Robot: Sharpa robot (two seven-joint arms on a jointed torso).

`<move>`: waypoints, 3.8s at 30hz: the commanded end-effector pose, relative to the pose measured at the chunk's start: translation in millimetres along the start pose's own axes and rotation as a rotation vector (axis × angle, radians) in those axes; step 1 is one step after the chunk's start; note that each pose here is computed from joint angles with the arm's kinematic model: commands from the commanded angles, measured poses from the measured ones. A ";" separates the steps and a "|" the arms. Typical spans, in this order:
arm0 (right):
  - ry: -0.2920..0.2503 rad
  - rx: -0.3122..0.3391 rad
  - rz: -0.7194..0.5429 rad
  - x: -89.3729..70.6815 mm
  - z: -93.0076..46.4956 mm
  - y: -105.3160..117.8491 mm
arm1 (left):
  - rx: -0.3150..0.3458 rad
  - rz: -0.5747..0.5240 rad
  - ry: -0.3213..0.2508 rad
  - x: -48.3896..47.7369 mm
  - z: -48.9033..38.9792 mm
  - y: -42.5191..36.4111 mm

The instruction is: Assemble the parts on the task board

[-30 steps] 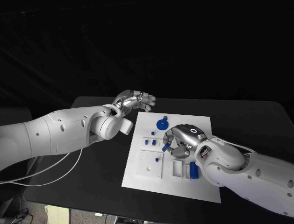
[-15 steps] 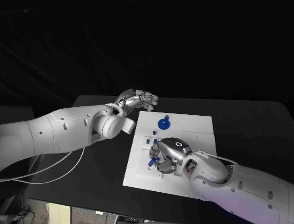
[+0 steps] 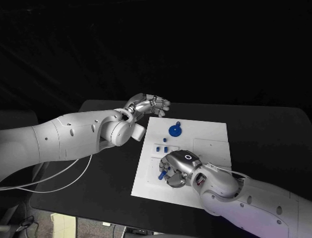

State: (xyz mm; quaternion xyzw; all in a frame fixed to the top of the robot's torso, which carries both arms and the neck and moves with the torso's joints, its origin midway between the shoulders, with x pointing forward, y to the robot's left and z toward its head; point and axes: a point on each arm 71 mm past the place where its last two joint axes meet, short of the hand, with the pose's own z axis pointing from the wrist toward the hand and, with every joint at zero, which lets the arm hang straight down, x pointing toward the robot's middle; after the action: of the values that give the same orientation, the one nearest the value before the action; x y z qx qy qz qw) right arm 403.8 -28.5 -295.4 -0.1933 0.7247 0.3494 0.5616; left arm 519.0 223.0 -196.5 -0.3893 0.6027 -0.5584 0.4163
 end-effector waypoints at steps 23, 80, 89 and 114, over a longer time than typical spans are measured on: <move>-0.019 -0.004 -0.048 6.1 6.0 3.4 | 0.010 -0.010 0.013 2.9 1.2 -1.5; 0.115 -0.027 -0.129 30.1 11.2 15.6 | 0.006 -0.013 0.020 5.1 2.7 -1.2; 0.094 -0.025 -0.051 28.6 11.1 13.2 | 0.004 -0.013 0.019 4.5 2.3 -0.9; -0.080 -0.015 0.147 -5.2 -9.2 1.8 | 0.001 -0.012 0.015 1.6 1.3 -0.4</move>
State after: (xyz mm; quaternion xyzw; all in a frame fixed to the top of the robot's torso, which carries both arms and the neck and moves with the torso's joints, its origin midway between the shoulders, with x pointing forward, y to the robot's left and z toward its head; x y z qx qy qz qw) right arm 398.3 -33.5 -294.9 -0.1588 0.7184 0.3755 0.5636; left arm 519.9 223.6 -197.3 -0.3906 0.6043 -0.5567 0.4151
